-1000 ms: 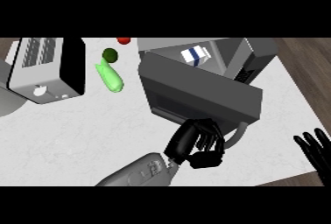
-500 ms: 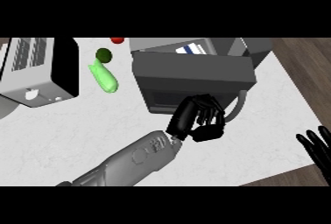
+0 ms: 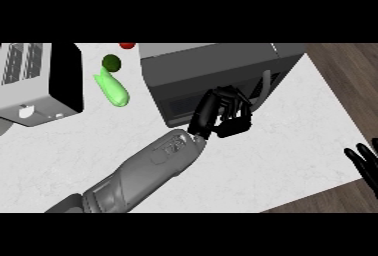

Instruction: Pick up the milk, place it into the microwave and close the microwave

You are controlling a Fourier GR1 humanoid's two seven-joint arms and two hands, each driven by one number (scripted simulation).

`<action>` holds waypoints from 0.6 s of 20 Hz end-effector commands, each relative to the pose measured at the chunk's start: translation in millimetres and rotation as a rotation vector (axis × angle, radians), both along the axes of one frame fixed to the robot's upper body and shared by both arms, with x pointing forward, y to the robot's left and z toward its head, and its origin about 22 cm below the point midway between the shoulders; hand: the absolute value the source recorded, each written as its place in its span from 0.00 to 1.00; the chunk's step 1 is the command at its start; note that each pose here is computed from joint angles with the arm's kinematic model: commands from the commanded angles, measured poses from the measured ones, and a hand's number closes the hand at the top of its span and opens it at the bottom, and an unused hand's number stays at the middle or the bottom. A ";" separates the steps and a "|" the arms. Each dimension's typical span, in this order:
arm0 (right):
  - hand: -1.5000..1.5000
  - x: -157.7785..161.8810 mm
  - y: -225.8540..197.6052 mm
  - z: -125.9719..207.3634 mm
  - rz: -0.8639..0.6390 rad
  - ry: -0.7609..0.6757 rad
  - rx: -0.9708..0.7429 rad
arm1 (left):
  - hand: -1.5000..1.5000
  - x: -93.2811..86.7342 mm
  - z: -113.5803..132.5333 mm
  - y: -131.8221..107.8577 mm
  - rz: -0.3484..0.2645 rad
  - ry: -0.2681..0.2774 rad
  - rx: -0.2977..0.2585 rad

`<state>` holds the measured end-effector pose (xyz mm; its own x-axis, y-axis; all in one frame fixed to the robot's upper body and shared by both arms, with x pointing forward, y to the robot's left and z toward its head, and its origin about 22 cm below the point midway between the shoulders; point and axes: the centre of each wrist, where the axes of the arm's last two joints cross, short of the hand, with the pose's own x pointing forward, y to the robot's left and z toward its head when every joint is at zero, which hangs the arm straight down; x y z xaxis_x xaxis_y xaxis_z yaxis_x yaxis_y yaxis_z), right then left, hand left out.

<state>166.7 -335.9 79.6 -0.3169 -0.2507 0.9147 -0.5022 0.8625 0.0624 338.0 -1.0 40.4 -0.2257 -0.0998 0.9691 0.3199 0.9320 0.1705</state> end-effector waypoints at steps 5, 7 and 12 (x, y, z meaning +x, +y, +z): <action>0.00 3.1 -1.9 11.1 0.006 -0.015 0.003 | 1.00 18.7 11.0 5.2 0.037 0.012 -0.097; 0.00 3.6 -3.1 17.0 0.012 -0.025 -0.002 | 1.00 21.5 11.3 6.6 0.051 0.031 -0.106; 0.00 3.5 -2.8 22.2 0.031 -0.041 0.015 | 1.00 25.1 6.2 12.8 0.122 0.070 -0.139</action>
<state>169.4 -338.7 95.0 -0.3359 -0.2699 0.9024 -0.5148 0.8549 0.0640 340.3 2.6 39.2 -0.1861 0.0222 0.9823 0.3046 0.9518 0.0362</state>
